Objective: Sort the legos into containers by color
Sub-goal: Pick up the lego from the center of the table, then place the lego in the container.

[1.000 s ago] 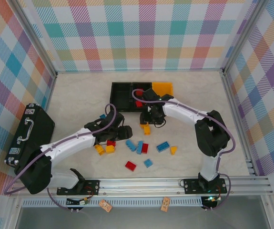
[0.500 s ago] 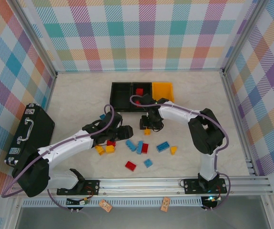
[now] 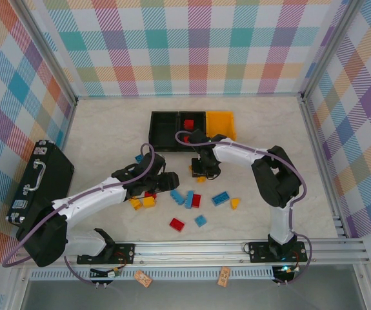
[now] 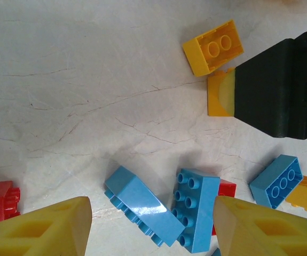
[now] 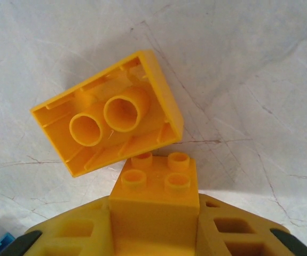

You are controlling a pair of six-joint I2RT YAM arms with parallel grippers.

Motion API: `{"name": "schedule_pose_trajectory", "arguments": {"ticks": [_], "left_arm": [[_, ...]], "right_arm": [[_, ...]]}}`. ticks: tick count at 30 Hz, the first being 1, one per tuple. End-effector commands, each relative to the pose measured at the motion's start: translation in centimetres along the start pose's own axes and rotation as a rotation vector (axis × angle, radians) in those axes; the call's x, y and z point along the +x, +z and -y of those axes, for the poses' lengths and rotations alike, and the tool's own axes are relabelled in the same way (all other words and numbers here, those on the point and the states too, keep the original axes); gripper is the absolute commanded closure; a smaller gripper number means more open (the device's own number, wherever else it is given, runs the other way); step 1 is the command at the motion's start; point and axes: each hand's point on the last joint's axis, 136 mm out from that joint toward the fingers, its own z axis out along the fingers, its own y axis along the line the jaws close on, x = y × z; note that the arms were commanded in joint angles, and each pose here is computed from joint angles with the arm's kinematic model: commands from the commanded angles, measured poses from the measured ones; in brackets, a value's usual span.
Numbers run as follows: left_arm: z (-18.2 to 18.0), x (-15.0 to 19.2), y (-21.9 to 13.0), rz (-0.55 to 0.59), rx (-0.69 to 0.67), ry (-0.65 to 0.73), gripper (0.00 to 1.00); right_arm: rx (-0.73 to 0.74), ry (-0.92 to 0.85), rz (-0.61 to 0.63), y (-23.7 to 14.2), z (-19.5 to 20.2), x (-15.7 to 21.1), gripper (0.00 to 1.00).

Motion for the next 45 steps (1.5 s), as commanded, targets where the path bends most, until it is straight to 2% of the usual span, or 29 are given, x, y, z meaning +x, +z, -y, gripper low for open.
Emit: {"name": "schedule_pose_trajectory", "arguments": {"ticks": [1,11,19,31,45], "left_arm": [[0.0,-0.7,-0.4,0.027,0.009,-0.024,0.39],[1.6,-1.6,-0.1,0.015,0.038,0.014,0.39],[4.0,-2.8,0.7,0.022,0.12,0.004,0.39],[4.4,-2.9,0.5,0.021,0.121,0.015,0.39],[3.9,-2.9,0.5,0.036,0.104,0.011,0.39]], "right_arm": [[0.031,-0.019,0.009,-1.0,0.6,0.4,0.75],[0.013,0.012,0.135,-7.0,3.1,-2.1,0.76],[0.025,0.07,0.225,-9.7,6.3,-6.8,0.76],[0.122,0.13,0.253,-9.0,9.1,-13.7,0.75],[0.267,0.133,0.216,-6.4,11.2,-15.3,0.71]]}}
